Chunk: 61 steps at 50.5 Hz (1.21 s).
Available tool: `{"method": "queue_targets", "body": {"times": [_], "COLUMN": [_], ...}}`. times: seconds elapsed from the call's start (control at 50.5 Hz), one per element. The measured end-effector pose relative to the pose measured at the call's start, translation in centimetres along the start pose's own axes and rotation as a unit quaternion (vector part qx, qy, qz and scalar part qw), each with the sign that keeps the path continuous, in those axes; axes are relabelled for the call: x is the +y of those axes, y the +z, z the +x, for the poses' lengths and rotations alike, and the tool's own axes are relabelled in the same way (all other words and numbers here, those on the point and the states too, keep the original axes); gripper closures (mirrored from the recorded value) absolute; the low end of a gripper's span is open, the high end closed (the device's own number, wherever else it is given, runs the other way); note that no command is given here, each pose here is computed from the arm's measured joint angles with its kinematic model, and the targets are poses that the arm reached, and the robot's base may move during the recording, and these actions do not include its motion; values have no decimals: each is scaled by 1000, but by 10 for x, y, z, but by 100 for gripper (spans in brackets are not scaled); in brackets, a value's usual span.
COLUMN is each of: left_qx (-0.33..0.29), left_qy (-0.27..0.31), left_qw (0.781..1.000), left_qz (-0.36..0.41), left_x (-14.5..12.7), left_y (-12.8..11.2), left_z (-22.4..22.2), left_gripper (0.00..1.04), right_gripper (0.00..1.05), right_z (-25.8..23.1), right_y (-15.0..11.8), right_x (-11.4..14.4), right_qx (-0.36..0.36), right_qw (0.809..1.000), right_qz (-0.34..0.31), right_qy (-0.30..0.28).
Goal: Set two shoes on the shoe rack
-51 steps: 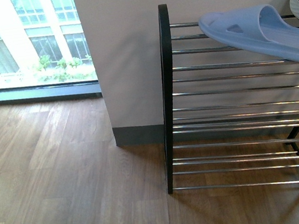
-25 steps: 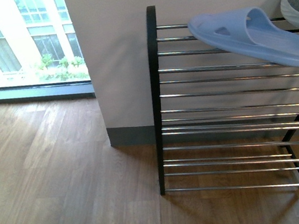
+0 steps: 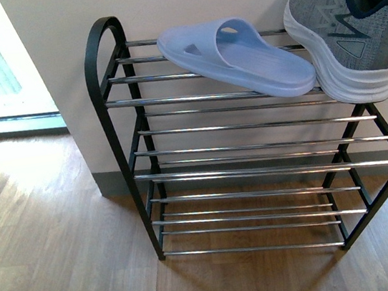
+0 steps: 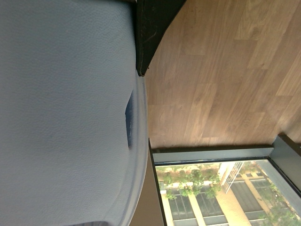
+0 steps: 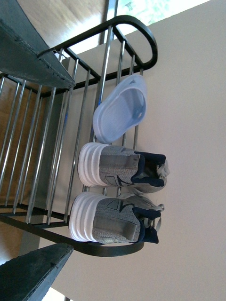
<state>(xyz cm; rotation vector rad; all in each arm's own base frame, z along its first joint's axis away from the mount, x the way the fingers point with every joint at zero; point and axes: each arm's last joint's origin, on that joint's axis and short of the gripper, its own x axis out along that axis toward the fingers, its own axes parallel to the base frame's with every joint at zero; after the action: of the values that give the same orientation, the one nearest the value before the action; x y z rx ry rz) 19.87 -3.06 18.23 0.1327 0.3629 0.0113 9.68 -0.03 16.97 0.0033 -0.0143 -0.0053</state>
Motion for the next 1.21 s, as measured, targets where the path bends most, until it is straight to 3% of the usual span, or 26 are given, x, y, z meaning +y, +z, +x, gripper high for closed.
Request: {"method": "queue_targets", "body": {"times": [0.871,0.911,0.97,1.03,1.208], "left_qx": [0,-11,-51,-50,-16], "left_qy": [4,31,89,92,-5], "left_qw": [1000,999,991,985,985], "left_qz": [-1,-20,-89,-135,-170], "left_x": [1,0,1,-1,-21], "left_y": [0,0,7,17,54], "left_z": [0,1,7,18,68], "left_gripper": [103,103,103,103,103], "right_gripper": [9,9,9,9,9], "right_z": [0,0,0,0,0], "right_y": [0,0,0,0,0], "right_x": [0,0,0,0,0], "right_qx": [0,0,0,0,0], "right_qw": [1000,1000,1000,1000,1000], "right_qz": [0,0,0,0,0], "right_qy": [0,0,1,1,1]}}
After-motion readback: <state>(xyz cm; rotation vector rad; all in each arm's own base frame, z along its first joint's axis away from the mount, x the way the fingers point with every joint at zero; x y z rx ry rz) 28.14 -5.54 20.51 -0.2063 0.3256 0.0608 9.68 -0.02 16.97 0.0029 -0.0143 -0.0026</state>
